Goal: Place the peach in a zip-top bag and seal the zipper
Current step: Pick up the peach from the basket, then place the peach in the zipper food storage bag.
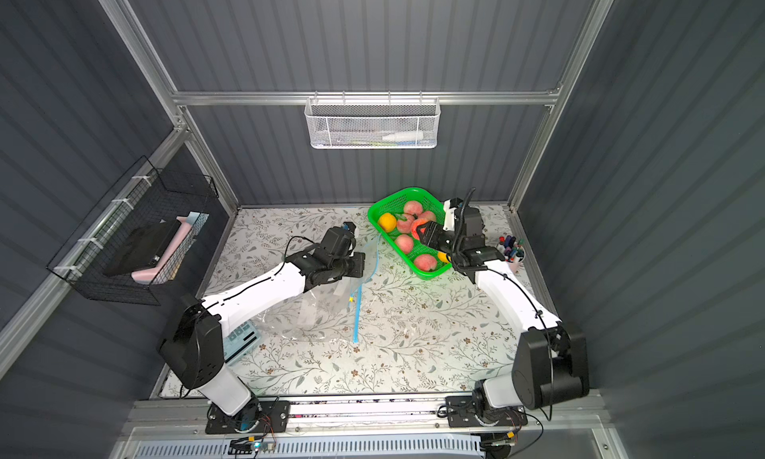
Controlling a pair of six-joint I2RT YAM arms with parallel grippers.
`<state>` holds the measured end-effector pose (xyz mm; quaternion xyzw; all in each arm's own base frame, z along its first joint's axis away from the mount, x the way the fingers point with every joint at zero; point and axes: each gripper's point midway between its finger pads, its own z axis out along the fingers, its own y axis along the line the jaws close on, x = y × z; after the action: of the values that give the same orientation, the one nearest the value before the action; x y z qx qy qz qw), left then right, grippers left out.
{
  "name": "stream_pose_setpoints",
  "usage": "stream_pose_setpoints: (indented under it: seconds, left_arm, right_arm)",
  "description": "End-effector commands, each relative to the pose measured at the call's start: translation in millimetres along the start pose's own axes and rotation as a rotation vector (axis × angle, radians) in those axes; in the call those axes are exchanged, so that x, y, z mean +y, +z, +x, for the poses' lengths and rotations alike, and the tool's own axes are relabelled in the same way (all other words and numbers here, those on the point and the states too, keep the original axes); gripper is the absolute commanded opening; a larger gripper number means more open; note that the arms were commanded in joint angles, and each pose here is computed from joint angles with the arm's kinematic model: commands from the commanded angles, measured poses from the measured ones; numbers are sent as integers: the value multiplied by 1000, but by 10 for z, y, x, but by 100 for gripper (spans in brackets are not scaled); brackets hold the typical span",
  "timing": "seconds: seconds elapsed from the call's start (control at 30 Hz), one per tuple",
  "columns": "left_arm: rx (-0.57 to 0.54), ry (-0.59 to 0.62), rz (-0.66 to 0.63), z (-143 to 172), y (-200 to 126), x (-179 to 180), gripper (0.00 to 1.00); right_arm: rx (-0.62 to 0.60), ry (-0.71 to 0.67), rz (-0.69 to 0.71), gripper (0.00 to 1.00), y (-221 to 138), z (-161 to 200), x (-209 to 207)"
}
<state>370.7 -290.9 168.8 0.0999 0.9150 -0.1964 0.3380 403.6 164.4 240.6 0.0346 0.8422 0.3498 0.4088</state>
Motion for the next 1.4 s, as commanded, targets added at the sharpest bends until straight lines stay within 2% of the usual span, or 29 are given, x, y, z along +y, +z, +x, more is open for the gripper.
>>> stream_pose_setpoints:
  seconds: [0.0,0.13,0.37,0.67,1.1,1.37]
  left_arm:
    - [-12,-24,61,-75,-62,-66,0]
    - [-3,-30,84,-94,-45,-84,0]
    - [-3,-48,93,-112,-47,-77,0]
    - [-33,-57,111,-206,-156,-110,0]
    - [-85,-63,111,-341,-353,-107,0]
    - [-113,-22,85,-462,-525,-86,0]
  right_arm:
    - [34,15,-280,58,-118,114,478]
    - [63,30,-420,58,-206,284,696]
    - [106,19,-546,58,-241,511,1006]
    - [171,37,-609,57,-82,766,1190]
    - [273,64,-517,57,230,1076,995]
    - [304,7,-364,56,416,1163,870]
